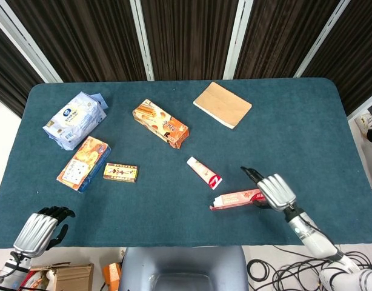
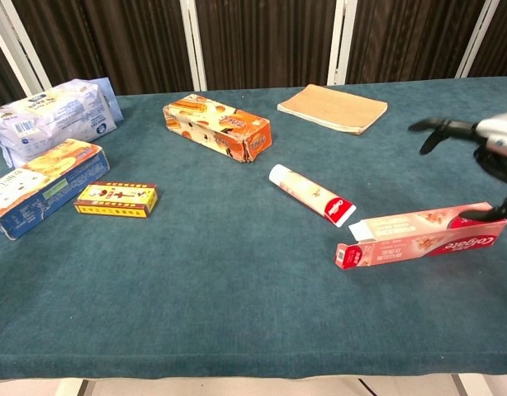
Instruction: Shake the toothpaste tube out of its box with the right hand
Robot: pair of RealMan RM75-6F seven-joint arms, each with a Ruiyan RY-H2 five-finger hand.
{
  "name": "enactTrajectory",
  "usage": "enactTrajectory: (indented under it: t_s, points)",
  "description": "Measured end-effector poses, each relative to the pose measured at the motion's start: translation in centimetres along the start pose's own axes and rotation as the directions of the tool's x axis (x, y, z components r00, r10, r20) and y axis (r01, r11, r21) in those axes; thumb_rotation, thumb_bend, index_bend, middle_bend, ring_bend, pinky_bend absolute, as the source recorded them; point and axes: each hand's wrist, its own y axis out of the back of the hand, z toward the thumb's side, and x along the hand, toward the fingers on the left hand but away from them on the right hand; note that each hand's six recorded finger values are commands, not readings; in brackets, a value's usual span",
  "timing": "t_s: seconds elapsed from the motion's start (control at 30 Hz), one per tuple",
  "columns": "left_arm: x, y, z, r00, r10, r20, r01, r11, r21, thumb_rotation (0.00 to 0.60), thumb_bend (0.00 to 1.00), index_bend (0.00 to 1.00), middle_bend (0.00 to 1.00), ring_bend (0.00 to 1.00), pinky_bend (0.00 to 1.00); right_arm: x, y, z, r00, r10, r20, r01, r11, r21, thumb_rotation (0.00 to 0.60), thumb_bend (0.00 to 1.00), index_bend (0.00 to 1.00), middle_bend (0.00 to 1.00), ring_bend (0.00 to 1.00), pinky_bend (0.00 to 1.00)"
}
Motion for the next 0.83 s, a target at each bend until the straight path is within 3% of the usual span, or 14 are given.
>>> enactTrajectory:
  t_s: [0.07, 0.17, 0.27, 0.4, 0.57, 0.83]
  points:
    - [0.0, 0.1, 0.0, 1.0, 0.003, -0.003, -0.003, 1.0, -0.001, 0.6, 0.52, 0.42, 0.42, 0.39, 0.48, 1.1, 1.4, 0.2, 0.997, -0.073, 0.018, 0.074, 0.996, -0.052, 0.6, 0.13, 0.03, 0.2, 0.14, 0.22]
    - [0.0, 0.1, 0.0, 1.0, 0.007, -0.002, -0.007, 1.0, -0.001, 0.6, 0.52, 0.42, 0.42, 0.38, 0.48, 4.0, 3.1, 0.2, 0.986, -0.156, 0.056, 0.161, 0.979, -0.121, 0.6, 0.13, 0.04, 0.1, 0.04, 0.09]
    - [0.0, 0.2, 0.0, 1.0, 0.017, 0.001, -0.017, 1.0, 0.0, 0.6, 0.52, 0.42, 0.4, 0.38, 0.48, 7.3, 3.8, -0.6, 0.974, -0.192, 0.122, 0.204, 0.973, -0.103, 0.6, 0.13, 0.05, 0.01, 0.0, 0.04]
    - [-0.1, 0.4, -0.1, 0.999, 0.035, -0.009, -0.035, 0.999, 0.006, 0.6, 0.52, 0.42, 0.38, 0.34, 0.47, 9.9, 3.8, -1.6, 0.958, -0.217, 0.188, 0.22, 0.975, 0.005, 0.6, 0.13, 0.05, 0.0, 0.0, 0.03]
    - [0.1, 0.5, -0.3, 0.998, 0.06, -0.032, -0.059, 0.998, 0.024, 0.6, 0.52, 0.36, 0.27, 0.22, 0.38, 14.1, 4.0, -3.0, 0.915, -0.272, 0.297, 0.259, 0.962, 0.084, 0.6, 0.13, 0.05, 0.0, 0.0, 0.03]
    - [0.0, 0.5, -0.3, 0.998, 0.062, -0.03, -0.062, 0.998, 0.018, 0.6, 0.52, 0.36, 0.24, 0.2, 0.37, 14.7, 2.4, -3.6, 0.939, -0.141, 0.314, 0.152, 0.988, -0.011, 0.6, 0.13, 0.04, 0.0, 0.0, 0.03]
